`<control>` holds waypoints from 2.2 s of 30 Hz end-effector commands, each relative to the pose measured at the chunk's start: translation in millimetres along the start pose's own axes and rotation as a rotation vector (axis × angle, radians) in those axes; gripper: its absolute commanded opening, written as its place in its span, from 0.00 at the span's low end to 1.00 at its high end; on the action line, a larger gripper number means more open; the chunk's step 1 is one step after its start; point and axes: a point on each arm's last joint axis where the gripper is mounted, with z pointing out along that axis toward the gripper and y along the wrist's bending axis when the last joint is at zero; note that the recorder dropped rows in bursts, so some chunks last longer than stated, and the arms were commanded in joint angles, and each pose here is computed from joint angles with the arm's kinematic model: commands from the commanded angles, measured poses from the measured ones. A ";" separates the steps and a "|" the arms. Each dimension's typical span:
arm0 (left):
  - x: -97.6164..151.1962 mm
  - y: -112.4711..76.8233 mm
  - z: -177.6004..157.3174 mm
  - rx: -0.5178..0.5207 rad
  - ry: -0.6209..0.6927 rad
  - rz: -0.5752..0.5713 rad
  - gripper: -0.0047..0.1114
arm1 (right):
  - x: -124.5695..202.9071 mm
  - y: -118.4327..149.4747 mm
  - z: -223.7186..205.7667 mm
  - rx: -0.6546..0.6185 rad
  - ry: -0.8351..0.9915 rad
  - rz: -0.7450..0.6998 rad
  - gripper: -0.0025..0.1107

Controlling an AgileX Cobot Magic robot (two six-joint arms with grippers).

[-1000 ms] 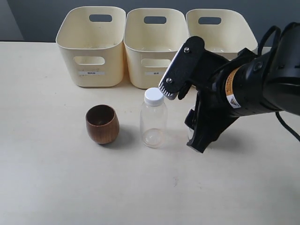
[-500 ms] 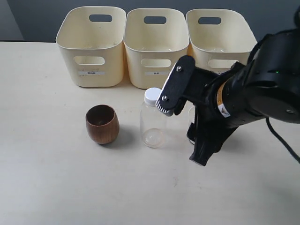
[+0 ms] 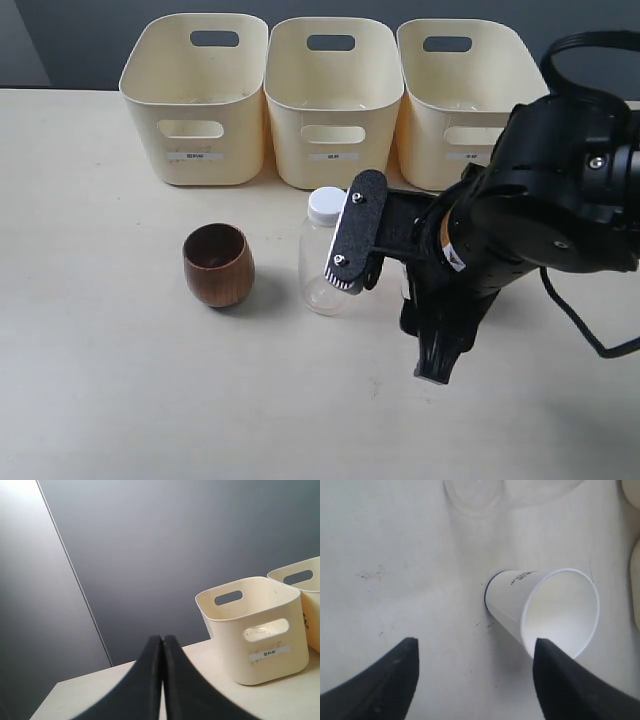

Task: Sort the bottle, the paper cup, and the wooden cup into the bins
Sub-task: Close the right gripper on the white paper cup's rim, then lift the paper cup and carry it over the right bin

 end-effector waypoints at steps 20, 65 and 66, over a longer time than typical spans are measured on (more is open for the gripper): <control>-0.2 -0.1 -0.2 0.001 -0.007 -0.002 0.04 | 1.7 -22.8 25.6 0.049 -0.001 -0.007 0.57; -0.2 -0.1 -0.2 0.001 -0.007 -0.002 0.04 | 7.6 -48.9 -33.6 0.331 -0.205 0.088 0.02; -0.2 -0.1 -0.2 0.001 -0.007 -0.002 0.04 | 6.7 -50.5 -45.0 0.353 -0.277 0.106 0.02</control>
